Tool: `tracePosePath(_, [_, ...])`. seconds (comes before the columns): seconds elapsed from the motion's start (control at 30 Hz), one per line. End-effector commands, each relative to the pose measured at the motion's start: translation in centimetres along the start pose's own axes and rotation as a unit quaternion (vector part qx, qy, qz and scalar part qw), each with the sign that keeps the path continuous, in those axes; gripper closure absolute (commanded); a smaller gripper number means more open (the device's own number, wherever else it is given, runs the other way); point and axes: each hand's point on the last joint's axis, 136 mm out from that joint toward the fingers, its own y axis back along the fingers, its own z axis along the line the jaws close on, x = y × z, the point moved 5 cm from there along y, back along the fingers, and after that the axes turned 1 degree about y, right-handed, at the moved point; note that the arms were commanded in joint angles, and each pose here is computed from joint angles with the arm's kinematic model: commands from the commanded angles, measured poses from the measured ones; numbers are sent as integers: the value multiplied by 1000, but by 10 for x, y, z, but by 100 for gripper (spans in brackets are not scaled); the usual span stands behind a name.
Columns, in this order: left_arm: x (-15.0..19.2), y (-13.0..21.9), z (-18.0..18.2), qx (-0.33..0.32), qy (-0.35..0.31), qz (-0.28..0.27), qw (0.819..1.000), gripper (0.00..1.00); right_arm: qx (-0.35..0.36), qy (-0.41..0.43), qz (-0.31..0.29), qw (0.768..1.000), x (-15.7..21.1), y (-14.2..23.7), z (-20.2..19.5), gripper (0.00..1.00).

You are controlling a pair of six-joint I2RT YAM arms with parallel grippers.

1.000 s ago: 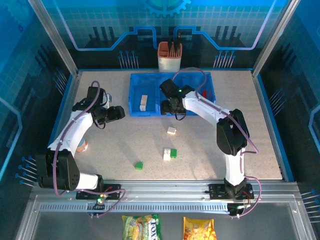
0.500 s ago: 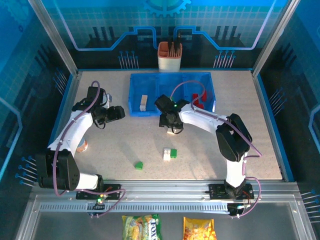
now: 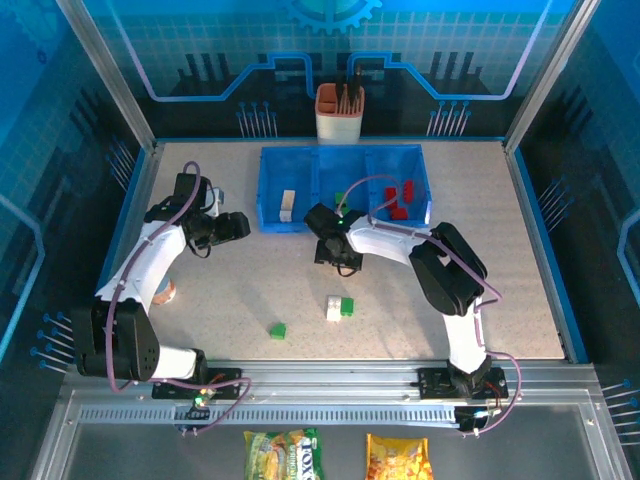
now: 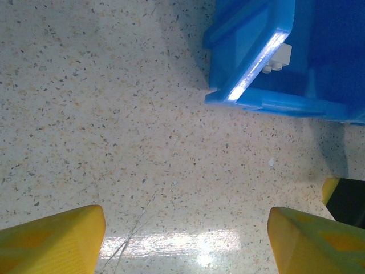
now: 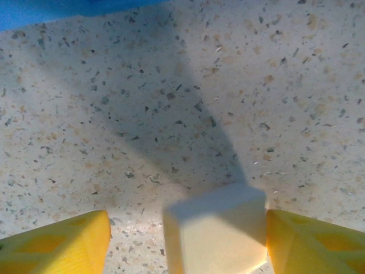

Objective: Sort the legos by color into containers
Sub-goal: Pick up the lego from the center of the table.

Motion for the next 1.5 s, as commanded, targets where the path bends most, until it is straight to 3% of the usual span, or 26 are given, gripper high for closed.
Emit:
tracePosePath(0.0, [4,3,1,7,-4,3,1000,24,23,-10,10,1000,7,-17,-5,28])
tracePosePath(0.5, [3,0,1,7,-2,6,1000,24,22,-9,19,1000,13,-20,-9,40])
tracePosePath(0.83, [4,-1,1,6,-2,9,1000,24,15,119,41,992,18,-8,5,34])
tracePosePath(1.47, [4,1,2,6,-3,7,1000,24,-8,120,34,992,19,11,13,52])
